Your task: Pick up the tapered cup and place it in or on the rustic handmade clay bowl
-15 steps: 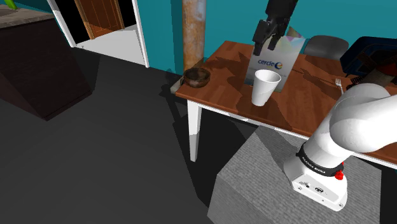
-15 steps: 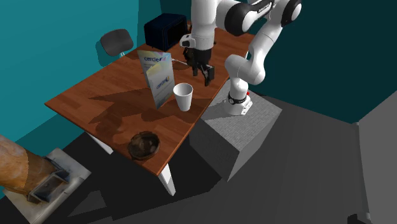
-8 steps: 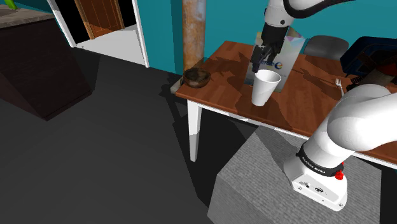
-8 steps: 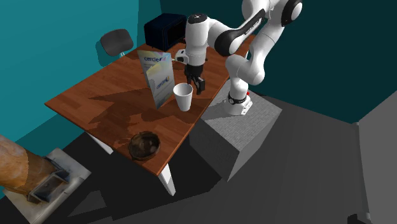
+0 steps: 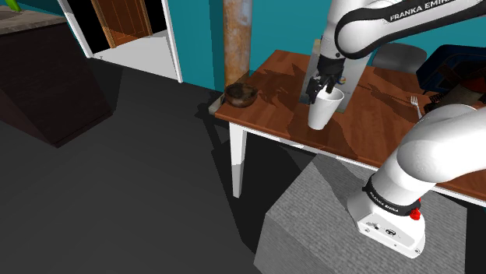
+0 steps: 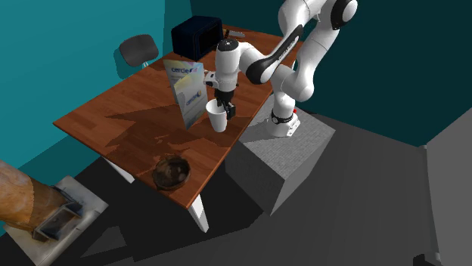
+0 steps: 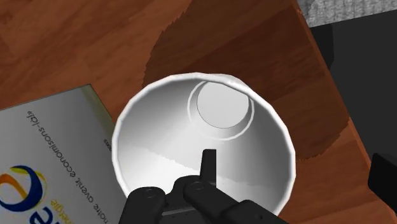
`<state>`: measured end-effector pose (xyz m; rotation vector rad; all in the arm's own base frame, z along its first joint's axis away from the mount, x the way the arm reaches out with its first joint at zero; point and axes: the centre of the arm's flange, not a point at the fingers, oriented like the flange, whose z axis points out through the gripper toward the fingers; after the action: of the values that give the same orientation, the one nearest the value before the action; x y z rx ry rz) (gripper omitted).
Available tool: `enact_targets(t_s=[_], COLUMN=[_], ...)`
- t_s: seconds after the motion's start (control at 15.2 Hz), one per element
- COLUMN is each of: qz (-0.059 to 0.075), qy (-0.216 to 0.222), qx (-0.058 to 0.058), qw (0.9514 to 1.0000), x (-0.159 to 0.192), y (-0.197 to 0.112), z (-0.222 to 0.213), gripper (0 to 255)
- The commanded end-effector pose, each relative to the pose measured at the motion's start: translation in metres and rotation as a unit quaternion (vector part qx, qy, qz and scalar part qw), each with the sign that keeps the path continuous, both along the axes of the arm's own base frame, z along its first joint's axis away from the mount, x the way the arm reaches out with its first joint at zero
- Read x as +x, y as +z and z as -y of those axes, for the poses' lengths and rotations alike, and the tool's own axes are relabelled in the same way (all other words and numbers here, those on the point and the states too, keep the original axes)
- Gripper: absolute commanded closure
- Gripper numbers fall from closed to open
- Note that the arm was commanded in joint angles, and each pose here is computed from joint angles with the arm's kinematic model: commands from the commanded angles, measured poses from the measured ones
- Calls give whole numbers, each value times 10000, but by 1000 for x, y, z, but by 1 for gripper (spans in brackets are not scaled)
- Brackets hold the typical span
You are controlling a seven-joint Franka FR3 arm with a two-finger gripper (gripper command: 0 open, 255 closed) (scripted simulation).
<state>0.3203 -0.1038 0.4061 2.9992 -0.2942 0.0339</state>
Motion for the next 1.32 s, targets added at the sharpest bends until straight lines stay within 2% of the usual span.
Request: enact_targets(t_s=[0.0, 0.26, 0.79, 0.86, 1.25], qz=[3, 3, 3, 3, 3], qy=[-1, -1, -1, -1, -1], qx=[-8, -8, -8, -8, -8], qw=[10000, 10000, 10000, 10000, 10000], x=[0, 0, 0, 0, 0], y=[-10, -29, -29, -29, -29], z=[1, 4, 4, 4, 4], gripper=[0, 0, 0, 255, 255])
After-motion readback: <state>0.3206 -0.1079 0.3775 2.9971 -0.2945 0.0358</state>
